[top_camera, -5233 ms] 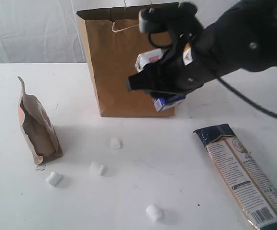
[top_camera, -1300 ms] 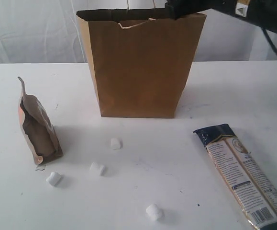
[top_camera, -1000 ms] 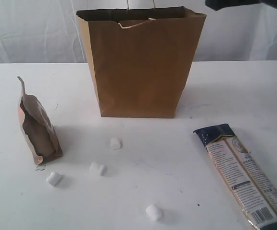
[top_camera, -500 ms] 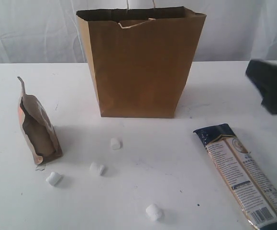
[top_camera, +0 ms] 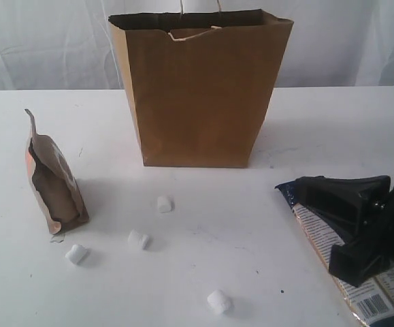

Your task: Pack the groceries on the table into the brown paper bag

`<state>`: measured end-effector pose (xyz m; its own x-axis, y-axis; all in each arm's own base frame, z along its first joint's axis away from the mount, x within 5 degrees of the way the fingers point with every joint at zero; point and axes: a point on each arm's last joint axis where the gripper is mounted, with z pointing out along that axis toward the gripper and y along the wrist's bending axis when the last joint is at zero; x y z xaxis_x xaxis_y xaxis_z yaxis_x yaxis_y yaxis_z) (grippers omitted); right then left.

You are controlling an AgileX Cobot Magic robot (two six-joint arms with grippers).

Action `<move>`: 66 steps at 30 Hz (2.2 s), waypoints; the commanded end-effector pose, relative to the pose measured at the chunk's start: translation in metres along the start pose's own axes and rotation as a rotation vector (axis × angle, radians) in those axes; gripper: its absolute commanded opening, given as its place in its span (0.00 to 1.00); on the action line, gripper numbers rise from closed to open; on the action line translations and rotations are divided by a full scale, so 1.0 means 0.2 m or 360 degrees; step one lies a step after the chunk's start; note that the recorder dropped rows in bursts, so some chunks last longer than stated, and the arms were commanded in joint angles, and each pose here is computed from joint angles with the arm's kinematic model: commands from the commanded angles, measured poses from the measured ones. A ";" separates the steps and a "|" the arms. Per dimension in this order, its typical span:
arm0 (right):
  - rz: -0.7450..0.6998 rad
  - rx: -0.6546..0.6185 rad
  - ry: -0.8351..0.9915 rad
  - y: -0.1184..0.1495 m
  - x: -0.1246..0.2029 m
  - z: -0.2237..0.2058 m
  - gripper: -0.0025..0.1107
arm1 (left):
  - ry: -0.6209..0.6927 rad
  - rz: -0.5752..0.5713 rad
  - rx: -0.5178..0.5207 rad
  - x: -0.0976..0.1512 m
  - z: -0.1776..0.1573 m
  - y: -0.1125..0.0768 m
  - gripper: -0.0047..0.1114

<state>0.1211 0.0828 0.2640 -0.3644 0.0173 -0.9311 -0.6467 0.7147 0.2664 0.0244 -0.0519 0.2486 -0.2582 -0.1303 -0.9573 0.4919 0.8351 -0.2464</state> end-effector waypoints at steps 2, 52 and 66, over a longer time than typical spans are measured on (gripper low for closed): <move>0.0007 0.0058 0.0006 -0.02 0.01 0.00 0.02 | -0.0010 -0.0001 0.0025 -0.01 -0.01 -0.01 0.60; 0.0010 0.0045 0.0006 -0.01 0.01 0.00 0.02 | 0.0326 0.0095 -0.0127 -0.67 0.28 0.14 0.44; -0.0016 0.0047 0.0023 -0.01 0.02 0.00 0.02 | 0.1071 -0.0347 -0.0149 -0.78 0.94 0.53 0.60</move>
<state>0.1223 0.0809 0.2620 -0.3653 0.0114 -0.9308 -0.6297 0.7334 0.2561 0.2658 -0.0334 0.3439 -0.7897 -0.0082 -0.6135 0.2714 0.8921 -0.3612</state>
